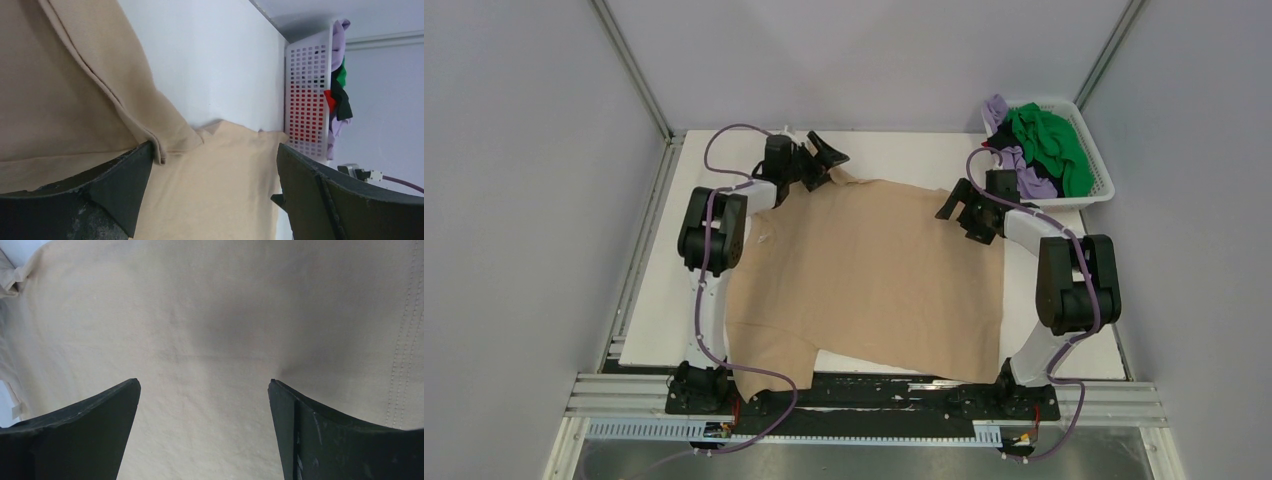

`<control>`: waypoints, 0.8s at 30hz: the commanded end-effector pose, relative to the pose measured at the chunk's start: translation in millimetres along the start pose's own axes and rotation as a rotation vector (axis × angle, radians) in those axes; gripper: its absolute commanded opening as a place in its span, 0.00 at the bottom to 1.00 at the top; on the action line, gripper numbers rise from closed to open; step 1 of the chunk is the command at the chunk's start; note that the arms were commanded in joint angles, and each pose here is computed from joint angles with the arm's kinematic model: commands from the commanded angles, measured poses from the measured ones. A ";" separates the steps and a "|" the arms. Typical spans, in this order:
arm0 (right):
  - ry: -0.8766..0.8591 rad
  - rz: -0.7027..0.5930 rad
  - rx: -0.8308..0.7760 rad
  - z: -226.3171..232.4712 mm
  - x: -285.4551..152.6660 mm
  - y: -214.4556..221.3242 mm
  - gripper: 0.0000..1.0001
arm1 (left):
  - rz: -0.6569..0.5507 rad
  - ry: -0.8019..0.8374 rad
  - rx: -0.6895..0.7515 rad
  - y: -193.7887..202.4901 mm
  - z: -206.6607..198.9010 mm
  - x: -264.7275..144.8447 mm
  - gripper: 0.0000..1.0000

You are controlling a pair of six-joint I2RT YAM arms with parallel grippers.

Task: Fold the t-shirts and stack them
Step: Flatten out the tshirt

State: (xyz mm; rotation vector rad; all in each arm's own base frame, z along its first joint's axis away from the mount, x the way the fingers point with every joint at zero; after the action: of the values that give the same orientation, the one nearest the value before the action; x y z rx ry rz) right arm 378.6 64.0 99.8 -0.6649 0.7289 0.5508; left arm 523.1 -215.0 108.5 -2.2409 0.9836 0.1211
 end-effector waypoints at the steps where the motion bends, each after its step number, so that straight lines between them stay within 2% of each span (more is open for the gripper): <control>1: -0.035 -0.055 -0.032 12.3 -0.2 -14.9 1.00 | -0.045 0.065 0.044 -15.1 -20.0 7.7 1.00; 7: -0.027 -0.060 -0.033 10.7 -1.2 -15.3 1.00 | -0.012 -0.007 0.026 -7.9 -6.5 15.9 0.96; 9: -0.024 -0.061 -0.033 10.4 -1.6 -15.3 1.00 | 0.028 -0.084 0.021 0.3 0.7 13.3 0.96; 15: -0.024 -0.062 -0.033 10.3 -2.3 -15.2 1.00 | 0.039 -0.282 0.078 3.9 10.4 4.6 0.93; 19: -0.023 -0.059 -0.032 9.7 -2.4 -14.1 1.00 | 0.040 -0.314 0.086 2.9 13.7 7.4 0.81; 23: -0.014 -0.067 -0.034 8.4 -3.4 -14.7 0.99 | 0.062 -0.306 0.075 5.1 16.5 14.2 0.57; 24: -0.013 -0.069 -0.036 8.8 -4.1 -14.8 0.99 | 0.063 -0.306 0.074 5.8 16.4 14.7 0.47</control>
State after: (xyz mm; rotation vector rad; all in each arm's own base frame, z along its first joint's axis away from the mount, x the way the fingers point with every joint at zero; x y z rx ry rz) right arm 379.0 62.2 99.2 -0.6755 0.7350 0.5391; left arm 528.0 -217.6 87.6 -2.0813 0.8881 0.4105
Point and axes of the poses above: each gripper's point midway between its finger pads, its own x axis out along the fingers, its own z axis along the line the jaws close on, y = z × x, the point moved 6 cm from there along -x, back along the fingers, and after that the axes turned 12 degrees about x, right-handed, at the moved point
